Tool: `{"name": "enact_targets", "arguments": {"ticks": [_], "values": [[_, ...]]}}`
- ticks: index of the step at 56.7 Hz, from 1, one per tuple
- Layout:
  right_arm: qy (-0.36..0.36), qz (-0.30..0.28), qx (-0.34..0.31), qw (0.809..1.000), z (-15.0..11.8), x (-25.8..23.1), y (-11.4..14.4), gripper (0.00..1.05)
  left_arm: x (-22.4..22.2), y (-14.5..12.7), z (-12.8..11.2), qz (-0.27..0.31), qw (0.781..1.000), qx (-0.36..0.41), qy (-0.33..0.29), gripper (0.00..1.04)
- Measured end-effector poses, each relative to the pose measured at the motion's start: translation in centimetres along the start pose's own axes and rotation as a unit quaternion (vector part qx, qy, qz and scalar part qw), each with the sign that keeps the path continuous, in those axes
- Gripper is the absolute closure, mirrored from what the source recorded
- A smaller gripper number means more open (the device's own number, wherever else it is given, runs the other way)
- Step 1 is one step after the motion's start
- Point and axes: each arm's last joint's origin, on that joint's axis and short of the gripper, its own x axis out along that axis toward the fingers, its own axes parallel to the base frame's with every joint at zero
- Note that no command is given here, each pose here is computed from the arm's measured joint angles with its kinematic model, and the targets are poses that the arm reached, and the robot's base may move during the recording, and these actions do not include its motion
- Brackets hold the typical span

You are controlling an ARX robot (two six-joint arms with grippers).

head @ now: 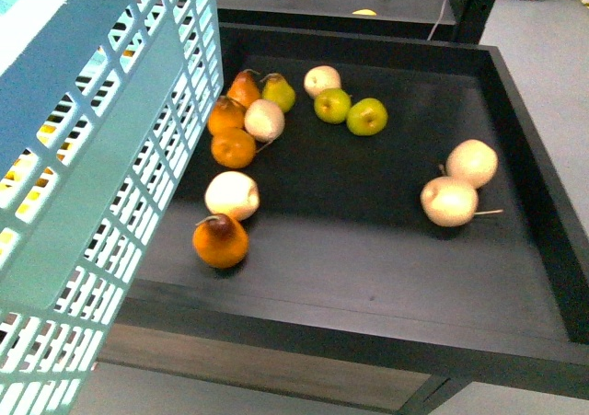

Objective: Pick lemon and mango into basket

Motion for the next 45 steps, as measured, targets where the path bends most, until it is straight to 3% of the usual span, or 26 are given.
{"name": "enact_targets", "arguments": {"ticks": [45], "values": [[0.000,0.000,0.000,1.000,0.00,0.00,0.00,0.09,0.01,-0.01,0.00,0.000,1.000,-0.001,0.000,0.77]]}}
